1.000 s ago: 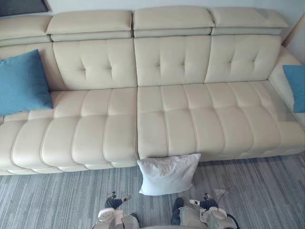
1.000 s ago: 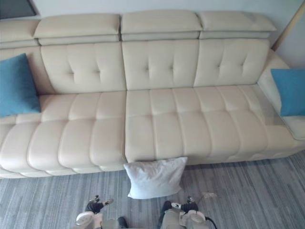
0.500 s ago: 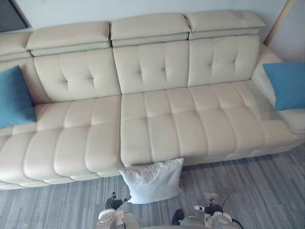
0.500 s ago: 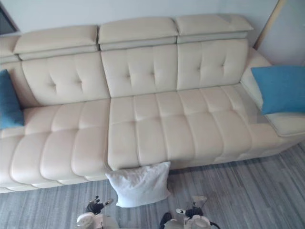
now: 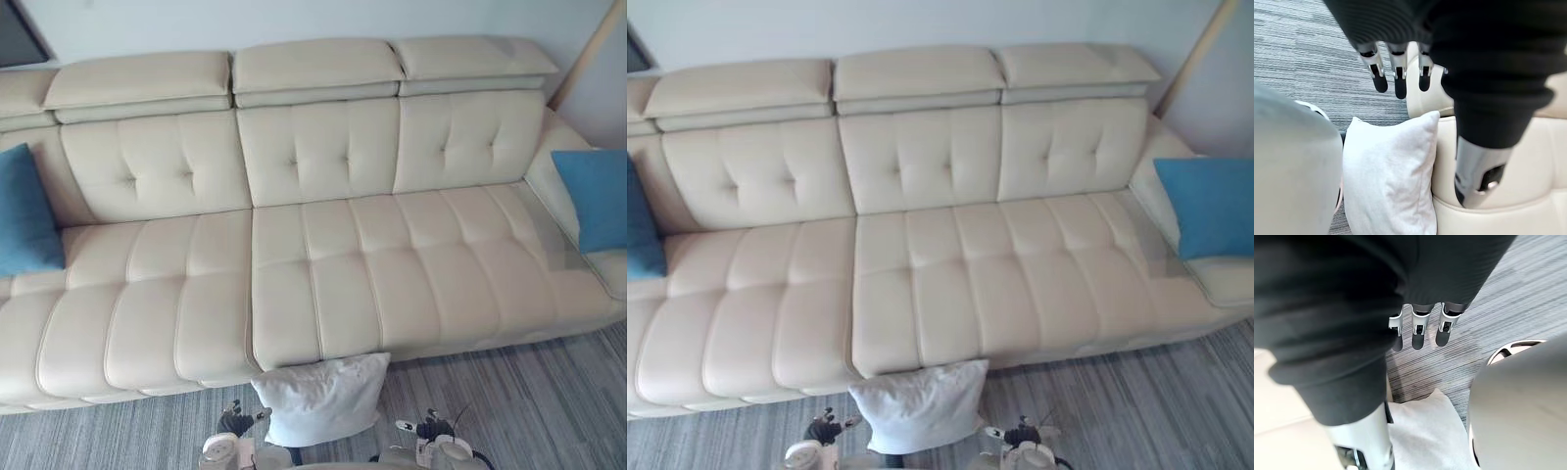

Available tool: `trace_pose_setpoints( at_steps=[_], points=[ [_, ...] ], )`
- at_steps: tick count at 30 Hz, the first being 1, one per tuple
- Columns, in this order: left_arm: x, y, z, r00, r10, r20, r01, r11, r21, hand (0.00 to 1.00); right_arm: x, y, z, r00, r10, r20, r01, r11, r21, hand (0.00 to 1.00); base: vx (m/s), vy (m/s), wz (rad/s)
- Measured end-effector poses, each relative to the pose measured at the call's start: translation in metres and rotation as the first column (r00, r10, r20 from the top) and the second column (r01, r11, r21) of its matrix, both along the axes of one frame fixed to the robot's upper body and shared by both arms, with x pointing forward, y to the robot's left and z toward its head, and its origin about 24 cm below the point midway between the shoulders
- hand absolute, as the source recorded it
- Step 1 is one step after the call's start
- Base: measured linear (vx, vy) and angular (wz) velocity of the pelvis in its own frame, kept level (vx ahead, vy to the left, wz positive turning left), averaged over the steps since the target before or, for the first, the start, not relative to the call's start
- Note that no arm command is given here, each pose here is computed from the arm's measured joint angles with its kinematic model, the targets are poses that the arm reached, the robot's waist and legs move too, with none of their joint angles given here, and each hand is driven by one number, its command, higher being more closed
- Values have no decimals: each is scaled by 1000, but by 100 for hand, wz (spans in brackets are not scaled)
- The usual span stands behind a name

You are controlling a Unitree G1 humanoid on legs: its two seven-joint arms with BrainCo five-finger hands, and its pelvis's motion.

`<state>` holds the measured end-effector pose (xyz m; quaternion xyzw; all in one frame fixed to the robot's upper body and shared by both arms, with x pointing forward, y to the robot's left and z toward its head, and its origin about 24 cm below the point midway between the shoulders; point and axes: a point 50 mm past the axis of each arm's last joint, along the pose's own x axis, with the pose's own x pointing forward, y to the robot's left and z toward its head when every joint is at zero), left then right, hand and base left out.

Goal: Pick up cushions and gather them together orderly.

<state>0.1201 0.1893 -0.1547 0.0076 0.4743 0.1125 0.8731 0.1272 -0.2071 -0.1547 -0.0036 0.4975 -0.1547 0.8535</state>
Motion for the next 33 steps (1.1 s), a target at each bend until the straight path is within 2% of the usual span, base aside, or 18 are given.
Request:
trace_pose_setpoints(
  at_steps=[16,22,25,27,30,33],
  points=[
    [3,9,3,999,36,18,-36,999,35,0,4,0,1,1000,1,-2,-1,1000,-6,0,-101,-34,17],
    [37,16,19,988,76,137,-83,995,48,0,35,-4,14,996,1,85,2,999,-40,0,-111,28,22],
    [66,23,37,962,104,253,-119,992,45,0,64,-5,31,978,11,208,3,998,-64,0,-145,-33,-11],
    [93,30,57,928,108,356,-134,990,49,0,90,-7,52,944,13,331,18,996,-91,0,-179,-63,-22],
    [126,37,87,864,129,487,-169,985,40,0,114,-8,72,904,-3,427,44,995,-87,0,-167,-106,-1],
    [144,45,108,804,172,569,-219,975,16,0,133,-10,91,862,-22,507,76,993,-87,0,-110,-27,-9]
  ],
)
